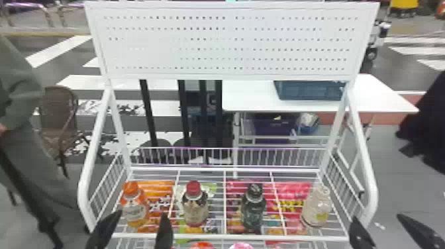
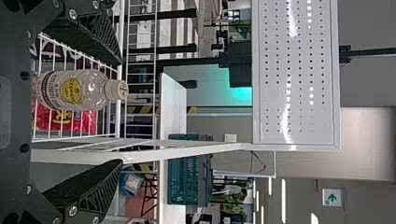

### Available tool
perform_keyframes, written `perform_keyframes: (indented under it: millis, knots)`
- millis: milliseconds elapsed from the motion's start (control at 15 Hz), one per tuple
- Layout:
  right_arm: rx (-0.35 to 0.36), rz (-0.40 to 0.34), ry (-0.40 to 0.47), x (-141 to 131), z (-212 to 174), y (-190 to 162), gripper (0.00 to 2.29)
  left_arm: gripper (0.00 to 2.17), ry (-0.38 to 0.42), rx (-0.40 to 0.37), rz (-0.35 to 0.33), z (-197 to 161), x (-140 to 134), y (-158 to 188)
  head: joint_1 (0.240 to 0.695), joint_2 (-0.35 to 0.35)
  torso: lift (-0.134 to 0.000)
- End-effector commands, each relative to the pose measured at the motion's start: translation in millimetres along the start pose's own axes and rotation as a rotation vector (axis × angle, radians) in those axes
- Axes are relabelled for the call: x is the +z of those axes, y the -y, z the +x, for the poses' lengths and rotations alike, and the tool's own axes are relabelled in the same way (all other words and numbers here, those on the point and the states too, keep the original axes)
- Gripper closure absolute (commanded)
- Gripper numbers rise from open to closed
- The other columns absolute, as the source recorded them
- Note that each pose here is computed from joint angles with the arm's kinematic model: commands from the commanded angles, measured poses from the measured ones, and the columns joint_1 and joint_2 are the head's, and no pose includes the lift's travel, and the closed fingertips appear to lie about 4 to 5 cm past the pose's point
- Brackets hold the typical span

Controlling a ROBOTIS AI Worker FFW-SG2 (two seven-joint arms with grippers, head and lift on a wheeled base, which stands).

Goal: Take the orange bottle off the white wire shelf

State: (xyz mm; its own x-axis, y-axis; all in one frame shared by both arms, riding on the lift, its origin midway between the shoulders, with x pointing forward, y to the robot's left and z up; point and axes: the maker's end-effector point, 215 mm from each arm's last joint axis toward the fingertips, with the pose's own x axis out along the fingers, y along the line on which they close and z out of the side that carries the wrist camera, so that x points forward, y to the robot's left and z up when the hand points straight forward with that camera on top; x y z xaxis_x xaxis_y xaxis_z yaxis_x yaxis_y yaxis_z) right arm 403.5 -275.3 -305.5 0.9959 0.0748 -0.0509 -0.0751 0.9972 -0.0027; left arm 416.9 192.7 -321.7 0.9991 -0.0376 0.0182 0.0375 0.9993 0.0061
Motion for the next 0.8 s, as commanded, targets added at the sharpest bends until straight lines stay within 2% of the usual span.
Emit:
perform_keyframes:
  millis: [0, 267, 733]
  knots:
    - [-0.001, 0.000, 0.000, -0.3, -0.5, 0.4, 0.15, 0.16, -0.036, 0.003, 0.007, 7.3, -26.0, 1.3, 0.499, 0.000, 0.000]
    - [-0.006, -0.004, -0.009, -3.3, -3.7, 3.1, 0.15, 0.16, -0.049, 0.022, -0.005, 23.9, -58.6, -5.1, 0.499, 0.000, 0.000]
    - [0.006, -0.008, -0.010, -3.3, -7.6, 1.7, 0.15, 0.16, -0.059, 0.063, -0.004, 54.0, -92.9, -34.3, 0.499, 0.000, 0.000]
